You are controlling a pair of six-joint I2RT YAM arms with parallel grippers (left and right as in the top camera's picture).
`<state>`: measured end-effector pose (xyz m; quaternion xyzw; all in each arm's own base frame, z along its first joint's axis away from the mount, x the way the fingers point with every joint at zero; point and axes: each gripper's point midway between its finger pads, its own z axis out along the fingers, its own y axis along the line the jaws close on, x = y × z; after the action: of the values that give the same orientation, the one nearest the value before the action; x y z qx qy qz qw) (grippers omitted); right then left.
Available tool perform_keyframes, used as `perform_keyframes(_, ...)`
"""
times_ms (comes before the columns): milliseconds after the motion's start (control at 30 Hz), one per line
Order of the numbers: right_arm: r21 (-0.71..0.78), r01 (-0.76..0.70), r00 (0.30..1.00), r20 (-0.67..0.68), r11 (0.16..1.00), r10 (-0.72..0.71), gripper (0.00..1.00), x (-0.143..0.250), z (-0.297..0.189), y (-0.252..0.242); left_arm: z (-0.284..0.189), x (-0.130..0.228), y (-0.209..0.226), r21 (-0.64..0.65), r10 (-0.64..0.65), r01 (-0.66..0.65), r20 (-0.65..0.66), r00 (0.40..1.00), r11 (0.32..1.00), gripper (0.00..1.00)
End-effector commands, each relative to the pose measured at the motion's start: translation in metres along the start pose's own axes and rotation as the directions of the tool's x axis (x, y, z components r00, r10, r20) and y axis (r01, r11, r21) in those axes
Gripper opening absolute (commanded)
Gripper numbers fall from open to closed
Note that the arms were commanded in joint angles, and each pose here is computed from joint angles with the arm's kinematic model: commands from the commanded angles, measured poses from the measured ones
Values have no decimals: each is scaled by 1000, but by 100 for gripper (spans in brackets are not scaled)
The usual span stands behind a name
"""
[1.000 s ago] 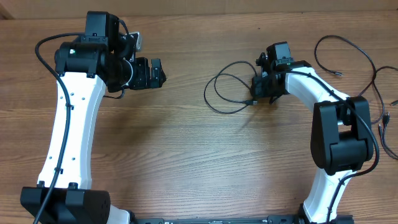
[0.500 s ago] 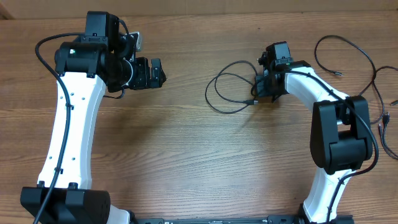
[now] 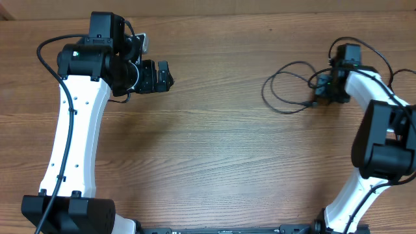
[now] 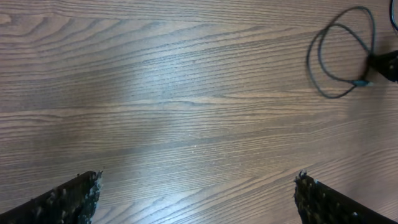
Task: Untangle cables
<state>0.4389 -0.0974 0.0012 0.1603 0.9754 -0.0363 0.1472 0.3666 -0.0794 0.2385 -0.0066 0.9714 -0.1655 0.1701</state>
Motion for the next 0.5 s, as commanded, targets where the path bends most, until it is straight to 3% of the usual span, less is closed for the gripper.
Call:
perform_keyframes(0, 121, -111, 987, -101, 986, 123, 47, 30, 30, -62, -11, -4, -8, 15, 31, -31, 36, 999, 999, 100)
perform_keyframes(233, -75, -252, 960, -143, 965, 239, 50, 18, 6, -71, -11, -5, -8, 15, 30, -31, 36, 999, 999, 100)
perform_keyframes(467, -129, -178, 974, 121, 976, 194, 59, -36, -108, -54, -11, -4, -8, 15, 32, -32, 35, 999, 999, 100)
